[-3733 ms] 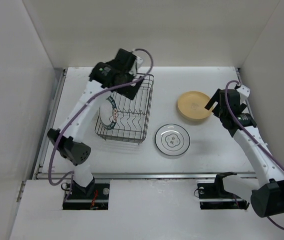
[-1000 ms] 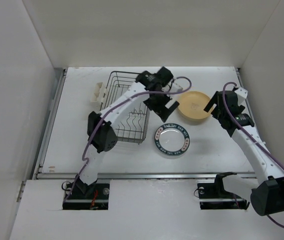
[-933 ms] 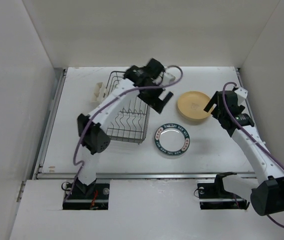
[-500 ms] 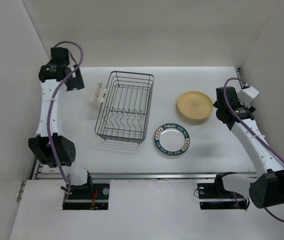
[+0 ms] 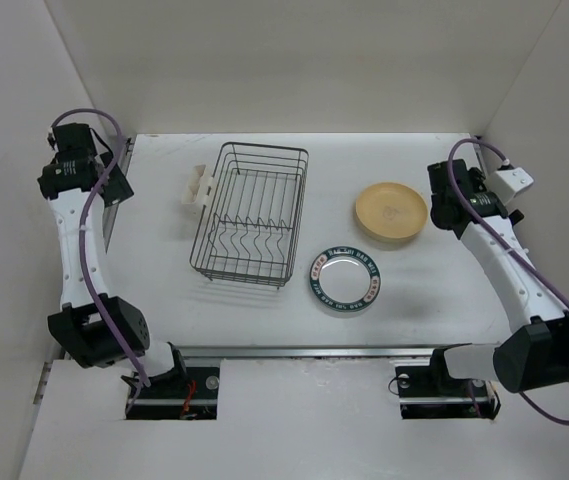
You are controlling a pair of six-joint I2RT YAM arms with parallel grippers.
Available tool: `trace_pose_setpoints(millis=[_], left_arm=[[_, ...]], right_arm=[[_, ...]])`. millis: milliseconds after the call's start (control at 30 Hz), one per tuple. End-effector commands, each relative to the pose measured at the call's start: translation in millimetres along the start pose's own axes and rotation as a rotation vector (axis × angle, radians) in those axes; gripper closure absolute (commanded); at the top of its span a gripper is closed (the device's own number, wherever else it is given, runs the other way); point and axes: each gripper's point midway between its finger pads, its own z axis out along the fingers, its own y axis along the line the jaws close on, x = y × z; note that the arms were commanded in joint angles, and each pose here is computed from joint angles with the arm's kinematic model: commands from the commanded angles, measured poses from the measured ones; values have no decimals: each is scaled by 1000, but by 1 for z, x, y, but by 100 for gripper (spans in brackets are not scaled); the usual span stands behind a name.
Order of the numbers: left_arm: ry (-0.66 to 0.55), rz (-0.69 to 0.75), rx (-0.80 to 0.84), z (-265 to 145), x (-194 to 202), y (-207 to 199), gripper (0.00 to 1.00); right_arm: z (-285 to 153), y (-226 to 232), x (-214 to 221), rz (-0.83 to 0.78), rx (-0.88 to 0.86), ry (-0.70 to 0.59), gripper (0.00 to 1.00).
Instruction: Unload the plates from the dish rack
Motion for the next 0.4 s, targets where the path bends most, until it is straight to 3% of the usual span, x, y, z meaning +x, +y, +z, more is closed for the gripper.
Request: trace_pose_setpoints(millis=[0, 367], left_arm=[[-47, -23, 30, -7, -7, -3, 1], [-43, -13, 61, -6, -1, -8, 1]], right_arm=[[-6, -6, -14, 31, 17, -40, 0], [-5, -10, -10, 50, 17, -40, 0]])
